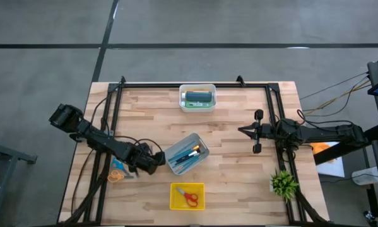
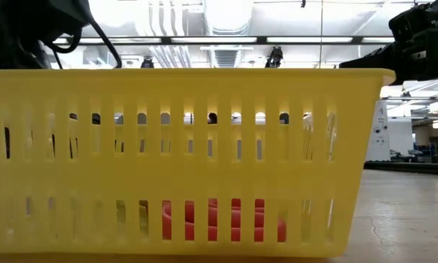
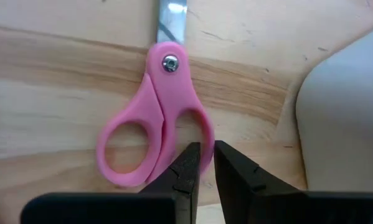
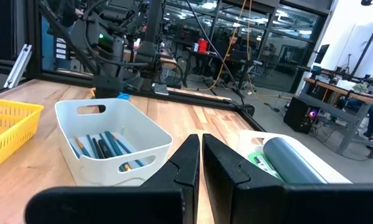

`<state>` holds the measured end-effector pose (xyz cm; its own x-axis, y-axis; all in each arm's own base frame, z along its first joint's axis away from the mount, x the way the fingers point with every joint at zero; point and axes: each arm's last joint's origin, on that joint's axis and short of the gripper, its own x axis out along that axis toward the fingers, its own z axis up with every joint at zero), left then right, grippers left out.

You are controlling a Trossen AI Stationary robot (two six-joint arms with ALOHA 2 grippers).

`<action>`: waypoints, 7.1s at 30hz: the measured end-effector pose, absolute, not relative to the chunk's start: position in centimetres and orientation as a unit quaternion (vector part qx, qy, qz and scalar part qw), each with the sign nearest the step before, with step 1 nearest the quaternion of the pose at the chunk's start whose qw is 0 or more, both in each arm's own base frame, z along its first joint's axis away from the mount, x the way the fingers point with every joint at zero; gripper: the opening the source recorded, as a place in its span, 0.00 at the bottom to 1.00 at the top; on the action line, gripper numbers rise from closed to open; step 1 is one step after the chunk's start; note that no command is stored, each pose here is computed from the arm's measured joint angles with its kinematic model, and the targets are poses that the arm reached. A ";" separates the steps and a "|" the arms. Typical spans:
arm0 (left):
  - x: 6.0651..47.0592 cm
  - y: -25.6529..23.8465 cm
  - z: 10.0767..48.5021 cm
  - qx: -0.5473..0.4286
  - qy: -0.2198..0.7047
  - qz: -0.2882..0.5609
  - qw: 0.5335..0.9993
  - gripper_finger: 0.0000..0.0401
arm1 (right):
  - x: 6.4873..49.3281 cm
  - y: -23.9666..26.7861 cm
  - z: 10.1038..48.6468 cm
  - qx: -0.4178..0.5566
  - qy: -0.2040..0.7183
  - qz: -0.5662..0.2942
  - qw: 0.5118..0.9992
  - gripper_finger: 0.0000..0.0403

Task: Pick & Place Paint Supplies
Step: Put the pink scissors into the yellow bin, then put the green scissors into the yellow bin

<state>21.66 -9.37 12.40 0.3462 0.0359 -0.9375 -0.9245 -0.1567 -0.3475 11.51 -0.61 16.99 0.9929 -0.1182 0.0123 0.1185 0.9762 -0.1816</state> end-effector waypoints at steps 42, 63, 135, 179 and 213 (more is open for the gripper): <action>21.2 -9.0 12.9 -0.562 0.376 0.424 0.603 0.02 | 11.5 -0.6 17.0 -0.091 0.000 -0.060 0.994 0.04; 20.7 -11.0 18.6 -0.474 0.311 0.311 0.763 0.02 | 11.5 -0.6 17.0 -0.091 -0.001 -0.059 0.994 0.04; 30.0 -21.5 15.3 -0.022 0.414 -0.091 0.906 0.00 | 11.5 -0.6 17.0 -0.091 0.000 -0.059 0.994 0.04; 29.9 -21.5 17.1 -0.058 0.404 -0.088 0.909 0.18 | 11.5 -0.6 17.0 -0.091 -0.001 -0.060 0.994 0.04; 22.9 -10.3 19.1 -0.355 0.460 0.511 0.633 0.18 | 11.5 -0.6 17.0 -0.091 0.000 -0.060 0.994 0.04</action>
<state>22.86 -10.33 19.15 0.0528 0.3198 -0.9460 -0.9742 0.2245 0.0215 11.52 -0.61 16.98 0.9929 -0.1184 0.0116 0.1185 0.9762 -0.1816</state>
